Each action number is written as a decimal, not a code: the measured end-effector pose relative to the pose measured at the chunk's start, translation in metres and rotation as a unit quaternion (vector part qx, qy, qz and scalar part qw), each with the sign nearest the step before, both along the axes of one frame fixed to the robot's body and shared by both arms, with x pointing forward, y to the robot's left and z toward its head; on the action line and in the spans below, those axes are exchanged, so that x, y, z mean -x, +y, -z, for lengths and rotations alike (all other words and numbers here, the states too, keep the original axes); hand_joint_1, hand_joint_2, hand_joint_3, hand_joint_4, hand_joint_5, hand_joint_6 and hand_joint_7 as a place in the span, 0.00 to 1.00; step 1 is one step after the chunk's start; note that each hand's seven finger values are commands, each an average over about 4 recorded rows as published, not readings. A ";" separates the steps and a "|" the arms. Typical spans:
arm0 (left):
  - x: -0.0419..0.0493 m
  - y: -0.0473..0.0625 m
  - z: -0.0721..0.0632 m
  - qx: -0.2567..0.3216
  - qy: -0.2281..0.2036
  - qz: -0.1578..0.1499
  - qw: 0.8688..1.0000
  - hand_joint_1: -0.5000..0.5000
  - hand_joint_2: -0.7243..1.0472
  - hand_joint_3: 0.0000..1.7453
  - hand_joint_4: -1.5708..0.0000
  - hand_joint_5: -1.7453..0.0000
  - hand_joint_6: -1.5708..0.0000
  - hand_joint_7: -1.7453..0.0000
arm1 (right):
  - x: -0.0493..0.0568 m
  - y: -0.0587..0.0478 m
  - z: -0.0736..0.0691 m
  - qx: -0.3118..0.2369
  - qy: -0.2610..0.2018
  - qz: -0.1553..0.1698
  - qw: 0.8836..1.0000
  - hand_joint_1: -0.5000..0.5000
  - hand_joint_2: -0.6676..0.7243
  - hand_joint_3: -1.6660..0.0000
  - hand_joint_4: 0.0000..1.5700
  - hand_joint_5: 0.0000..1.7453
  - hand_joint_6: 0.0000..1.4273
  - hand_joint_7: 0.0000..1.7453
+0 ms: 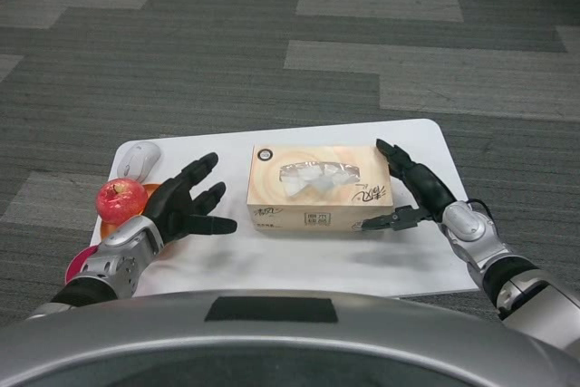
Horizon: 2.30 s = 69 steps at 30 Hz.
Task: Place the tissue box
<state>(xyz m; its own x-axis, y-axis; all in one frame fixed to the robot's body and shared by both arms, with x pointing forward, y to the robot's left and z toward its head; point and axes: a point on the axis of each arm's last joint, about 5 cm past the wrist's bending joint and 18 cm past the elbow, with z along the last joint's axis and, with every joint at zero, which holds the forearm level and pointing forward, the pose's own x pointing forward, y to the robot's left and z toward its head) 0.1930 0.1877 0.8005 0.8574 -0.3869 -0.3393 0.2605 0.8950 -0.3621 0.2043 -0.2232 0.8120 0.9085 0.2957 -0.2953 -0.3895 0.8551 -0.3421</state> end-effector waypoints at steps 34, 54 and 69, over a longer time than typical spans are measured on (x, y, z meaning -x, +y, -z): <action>-0.0035 0.000 -0.005 0.003 -0.018 -0.001 1.000 1.00 1.00 0.06 1.00 1.00 1.00 1.00 | -0.004 -0.009 -0.017 -0.025 -0.059 0.023 0.998 0.17 0.48 1.00 0.00 0.33 0.00 0.00; -0.0041 0.002 -0.007 0.003 -0.024 -0.005 1.000 1.00 1.00 0.06 1.00 1.00 1.00 1.00 | -0.013 -0.012 -0.044 -0.056 -0.143 0.032 0.988 0.08 0.55 1.00 0.00 0.33 0.00 0.00; -0.0131 0.003 -0.023 0.012 -0.080 -0.015 0.997 1.00 1.00 0.09 1.00 1.00 1.00 1.00 | -0.021 -0.016 -0.068 -0.070 -0.211 0.037 0.974 0.08 0.55 1.00 0.00 0.39 0.00 0.00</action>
<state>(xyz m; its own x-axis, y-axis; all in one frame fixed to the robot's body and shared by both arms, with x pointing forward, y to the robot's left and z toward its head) 0.2061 0.1911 0.8233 0.9112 -0.3663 -0.1884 0.2898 0.8951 -0.3388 0.2254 -0.2392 0.8801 0.9605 0.2362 0.1471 -0.1762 0.9253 -0.3357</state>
